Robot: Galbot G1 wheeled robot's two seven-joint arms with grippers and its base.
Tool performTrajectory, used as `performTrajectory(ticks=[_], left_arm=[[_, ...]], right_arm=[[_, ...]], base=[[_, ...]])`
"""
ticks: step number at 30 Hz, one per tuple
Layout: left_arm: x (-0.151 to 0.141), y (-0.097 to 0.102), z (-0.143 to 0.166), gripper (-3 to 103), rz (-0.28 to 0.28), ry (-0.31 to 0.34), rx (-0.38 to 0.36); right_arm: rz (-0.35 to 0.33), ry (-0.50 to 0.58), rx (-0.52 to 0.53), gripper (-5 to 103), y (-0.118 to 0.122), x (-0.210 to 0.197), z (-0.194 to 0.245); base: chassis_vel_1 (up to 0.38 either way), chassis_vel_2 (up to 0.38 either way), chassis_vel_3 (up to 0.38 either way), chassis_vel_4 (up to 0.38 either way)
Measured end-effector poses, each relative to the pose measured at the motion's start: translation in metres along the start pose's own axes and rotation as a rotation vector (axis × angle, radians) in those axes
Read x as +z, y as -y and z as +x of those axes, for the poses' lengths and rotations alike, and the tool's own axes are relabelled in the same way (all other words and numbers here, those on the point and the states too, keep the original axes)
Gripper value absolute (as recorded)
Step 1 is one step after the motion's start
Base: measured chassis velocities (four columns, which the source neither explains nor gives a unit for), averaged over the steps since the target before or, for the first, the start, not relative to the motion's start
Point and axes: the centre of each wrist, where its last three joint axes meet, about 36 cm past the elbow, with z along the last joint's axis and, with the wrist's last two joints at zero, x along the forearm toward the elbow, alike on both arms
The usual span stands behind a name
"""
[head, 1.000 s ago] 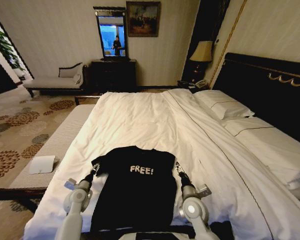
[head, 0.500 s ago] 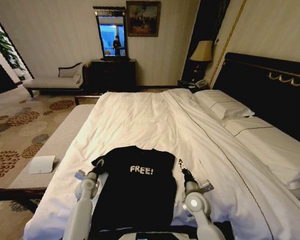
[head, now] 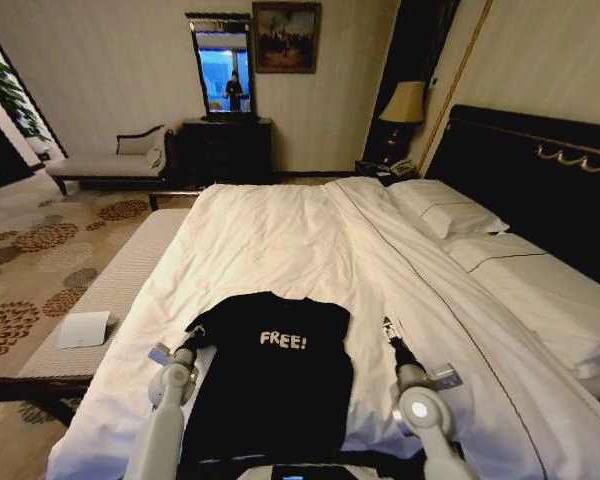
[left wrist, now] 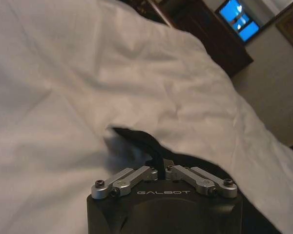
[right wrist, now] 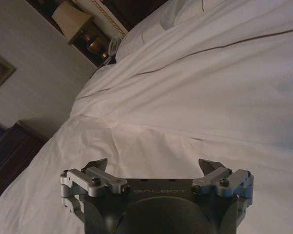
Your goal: Fold the clothes on the bed.
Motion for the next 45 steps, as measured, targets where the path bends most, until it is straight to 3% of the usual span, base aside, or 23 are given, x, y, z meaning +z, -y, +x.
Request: performTrajectory(ticks=[5, 7, 8, 12, 21, 34, 36, 40, 42, 45], left_arm=[[-0.008, 0.016, 0.008, 1, -0.032, 0.028, 0.043], [-0.004, 0.036, 0.021, 1, -0.108, 0.029, 0.097], [-0.004, 0.036, 0.021, 1, -0.108, 0.029, 0.097], [0.019, 0.068, 0.038, 1, -0.232, -0.015, 0.187], [0.059, 0.075, 0.026, 1, -0.34, -0.108, 0.207], [0.08, 0.073, 0.023, -2, -0.297, -0.141, 0.217], [0.081, 0.072, 0.024, 3, -0.289, -0.145, 0.215], [0.078, 0.081, 0.039, 24, -0.228, -0.189, 0.249], [0.077, 0.085, 0.043, 24, -0.212, -0.201, 0.259], [0.075, 0.089, 0.055, 40, -0.189, -0.236, 0.284]], right_arm=[[-0.004, -0.01, 0.003, 100, 0.001, 0.001, -0.002], [-0.008, -0.026, 0.011, 100, 0.003, 0.007, -0.003], [-0.008, -0.026, 0.011, 100, 0.003, 0.007, -0.003], [-0.015, -0.043, 0.012, 100, 0.003, 0.013, -0.004], [-0.015, -0.051, 0.024, 100, 0.007, 0.021, -0.008], [0.006, -0.05, 0.048, 100, 0.014, 0.03, -0.019], [0.007, -0.052, 0.048, 100, 0.014, 0.032, -0.02], [0.016, -0.055, 0.049, 100, 0.014, 0.037, -0.021], [0.017, -0.054, 0.048, 100, 0.014, 0.037, -0.021], [0.02, -0.049, 0.05, 100, 0.015, 0.036, -0.021]], base=[[0.0, 0.0, 0.0, 0.0], [0.0, 0.0, 0.0, 0.0], [0.0, 0.0, 0.0, 0.0], [0.0, 0.0, 0.0, 0.0], [0.0, 0.0, 0.0, 0.0], [0.0, 0.0, 0.0, 0.0], [0.0, 0.0, 0.0, 0.0], [0.0, 0.0, 0.0, 0.0], [0.0, 0.0, 0.0, 0.0], [0.0, 0.0, 0.0, 0.0]])
